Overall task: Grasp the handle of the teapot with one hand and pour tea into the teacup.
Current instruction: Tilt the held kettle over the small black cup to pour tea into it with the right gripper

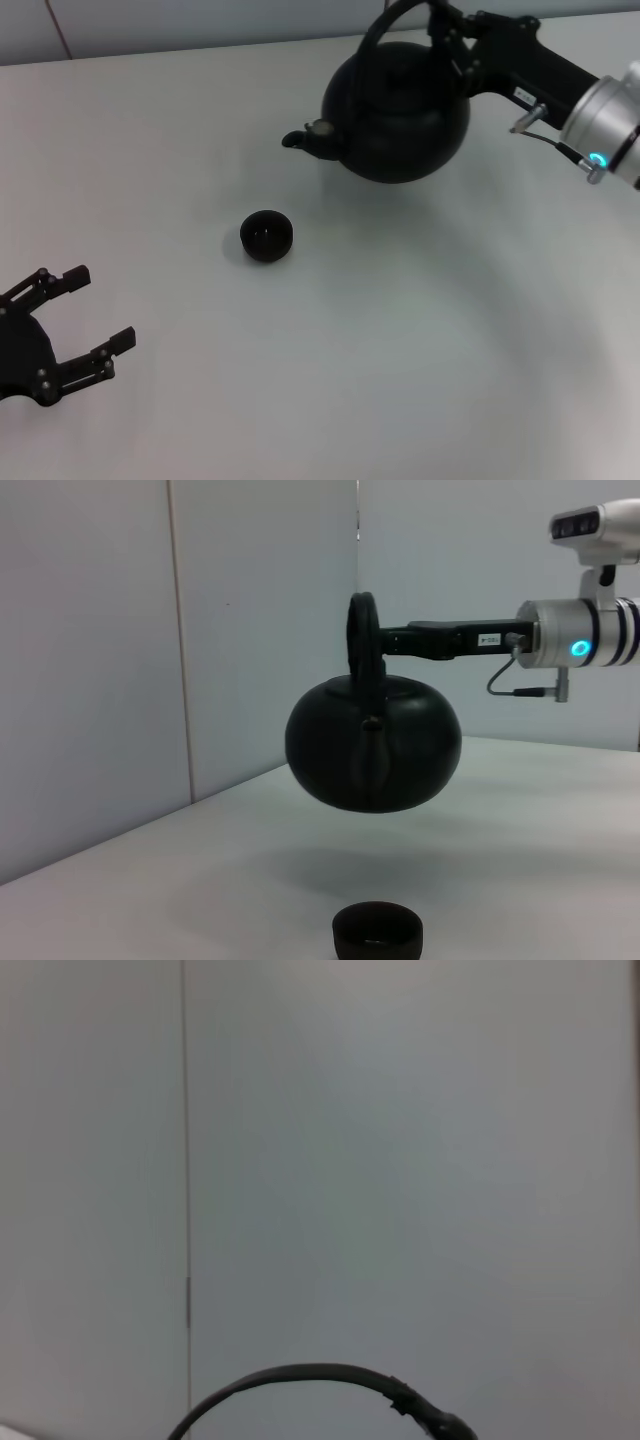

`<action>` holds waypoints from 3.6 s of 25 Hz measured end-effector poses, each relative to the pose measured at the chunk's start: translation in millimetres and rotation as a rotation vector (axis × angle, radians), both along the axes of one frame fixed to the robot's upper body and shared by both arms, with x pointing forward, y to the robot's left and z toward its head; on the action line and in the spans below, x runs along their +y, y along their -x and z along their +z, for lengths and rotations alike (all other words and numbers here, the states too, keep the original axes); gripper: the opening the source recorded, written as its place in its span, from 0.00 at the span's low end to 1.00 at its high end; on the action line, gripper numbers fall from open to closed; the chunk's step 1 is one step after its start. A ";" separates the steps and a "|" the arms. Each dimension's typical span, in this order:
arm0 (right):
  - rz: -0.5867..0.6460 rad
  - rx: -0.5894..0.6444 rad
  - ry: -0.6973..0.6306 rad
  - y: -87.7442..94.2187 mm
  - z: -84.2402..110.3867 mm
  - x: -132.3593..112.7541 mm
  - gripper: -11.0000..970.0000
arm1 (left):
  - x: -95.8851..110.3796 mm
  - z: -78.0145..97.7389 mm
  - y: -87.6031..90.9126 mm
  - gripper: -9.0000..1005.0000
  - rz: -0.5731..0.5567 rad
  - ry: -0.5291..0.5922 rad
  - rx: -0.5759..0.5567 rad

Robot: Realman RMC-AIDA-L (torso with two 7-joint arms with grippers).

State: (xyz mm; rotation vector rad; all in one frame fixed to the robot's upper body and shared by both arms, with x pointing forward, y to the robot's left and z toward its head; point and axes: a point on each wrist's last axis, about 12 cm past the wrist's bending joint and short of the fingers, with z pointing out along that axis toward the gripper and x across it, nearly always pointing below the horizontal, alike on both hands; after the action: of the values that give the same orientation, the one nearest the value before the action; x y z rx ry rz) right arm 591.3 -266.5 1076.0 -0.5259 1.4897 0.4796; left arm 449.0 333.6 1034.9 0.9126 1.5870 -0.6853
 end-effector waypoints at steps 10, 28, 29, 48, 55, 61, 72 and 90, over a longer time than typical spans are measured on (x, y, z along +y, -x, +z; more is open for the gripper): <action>0.043 -0.002 0.060 -9.1 3.7 10.9 0.10 | -1.4 -0.1 -0.3 0.86 -0.008 0.000 0.000; 0.151 -0.123 0.258 -18.9 20.8 17.0 0.10 | -2.4 0.3 -1.5 0.86 -0.007 0.003 -0.003; 0.151 -0.123 0.258 -18.9 20.8 17.0 0.10 | -2.5 0.4 -1.6 0.86 -0.007 0.003 -0.003; 0.178 -0.206 0.367 -27.8 27.0 27.2 0.10 | -4.6 -0.1 -1.8 0.86 -0.008 0.008 -0.003; 0.182 -0.234 0.395 -28.9 28.3 28.3 0.10 | -4.6 0.1 -2.0 0.86 -0.008 0.008 -0.004; 0.211 -0.251 0.447 -29.7 27.8 32.3 0.10 | -5.4 0.1 -2.5 0.86 -0.010 0.009 -0.005; 0.243 -0.287 0.505 -31.4 29.9 37.0 0.10 | -6.0 0.5 -4.1 0.86 -0.011 0.007 -0.007; 0.258 -0.316 0.540 -34.5 35.5 38.6 0.10 | -8.6 2.2 -8.9 0.86 -0.017 0.008 -0.011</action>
State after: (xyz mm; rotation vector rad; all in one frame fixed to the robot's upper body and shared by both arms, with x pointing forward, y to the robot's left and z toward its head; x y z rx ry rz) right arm 625.8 -227.9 1111.5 -1.1745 1.2412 0.1707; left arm 458.0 325.0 1037.1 0.9233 1.5672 -0.6964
